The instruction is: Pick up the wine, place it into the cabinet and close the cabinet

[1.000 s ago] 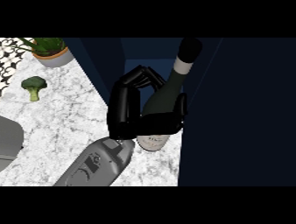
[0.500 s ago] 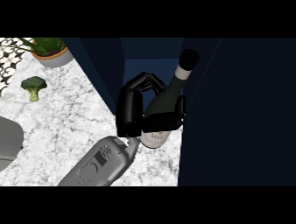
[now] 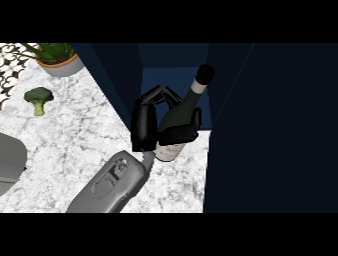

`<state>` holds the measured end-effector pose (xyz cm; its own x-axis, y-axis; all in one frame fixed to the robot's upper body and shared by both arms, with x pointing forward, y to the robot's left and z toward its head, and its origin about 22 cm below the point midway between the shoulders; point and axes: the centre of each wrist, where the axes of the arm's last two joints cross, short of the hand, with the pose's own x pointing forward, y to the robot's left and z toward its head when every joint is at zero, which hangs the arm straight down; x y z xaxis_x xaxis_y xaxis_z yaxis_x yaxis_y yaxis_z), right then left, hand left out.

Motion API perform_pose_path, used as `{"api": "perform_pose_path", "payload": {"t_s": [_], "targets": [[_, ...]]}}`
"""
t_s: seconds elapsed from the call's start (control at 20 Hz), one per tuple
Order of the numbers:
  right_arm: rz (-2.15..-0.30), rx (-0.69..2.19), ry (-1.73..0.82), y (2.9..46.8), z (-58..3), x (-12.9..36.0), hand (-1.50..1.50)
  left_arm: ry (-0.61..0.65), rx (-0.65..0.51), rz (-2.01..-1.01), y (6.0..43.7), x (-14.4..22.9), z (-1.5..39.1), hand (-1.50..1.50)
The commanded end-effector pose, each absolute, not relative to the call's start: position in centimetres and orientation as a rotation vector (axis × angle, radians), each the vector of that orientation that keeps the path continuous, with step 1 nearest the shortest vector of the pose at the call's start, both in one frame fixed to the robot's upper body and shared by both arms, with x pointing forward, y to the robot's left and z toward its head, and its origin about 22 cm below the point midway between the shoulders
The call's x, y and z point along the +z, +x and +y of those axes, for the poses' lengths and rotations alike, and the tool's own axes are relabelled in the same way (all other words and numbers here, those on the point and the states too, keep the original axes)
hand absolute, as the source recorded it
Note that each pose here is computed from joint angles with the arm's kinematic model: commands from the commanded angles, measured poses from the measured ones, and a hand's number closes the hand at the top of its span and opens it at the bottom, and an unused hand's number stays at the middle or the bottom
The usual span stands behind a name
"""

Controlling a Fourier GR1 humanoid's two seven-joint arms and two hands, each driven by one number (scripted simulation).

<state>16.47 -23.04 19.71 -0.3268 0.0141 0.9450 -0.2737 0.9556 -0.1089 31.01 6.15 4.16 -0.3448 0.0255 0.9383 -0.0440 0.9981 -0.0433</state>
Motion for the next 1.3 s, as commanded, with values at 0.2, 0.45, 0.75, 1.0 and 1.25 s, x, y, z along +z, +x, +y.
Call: {"api": "perform_pose_path", "payload": {"t_s": [0.2,0.45,0.75,1.0,1.25], "targets": [[-1.923,0.305,0.251,13.5,-22.8,22.0,-1.50,0.042,0.128,-1.936,33.1,3.3,7.7,1.50],[-1.933,0.303,0.255,13.5,-23.1,21.0,-1.50,0.042,0.140,-1.899,33.9,2.7,8.4,1.50],[-1.939,0.263,0.255,13.7,-22.6,20.8,-1.50,0.020,0.124,-1.865,36.3,3.8,9.4,1.50],[-1.920,0.275,0.249,13.5,-23.1,21.1,-1.50,0.038,0.106,-1.821,36.9,4.3,9.5,1.50],[-1.922,0.296,0.282,13.4,-23.8,21.4,-1.50,0.079,0.109,-1.828,38.6,2.3,9.6,1.50]]}}
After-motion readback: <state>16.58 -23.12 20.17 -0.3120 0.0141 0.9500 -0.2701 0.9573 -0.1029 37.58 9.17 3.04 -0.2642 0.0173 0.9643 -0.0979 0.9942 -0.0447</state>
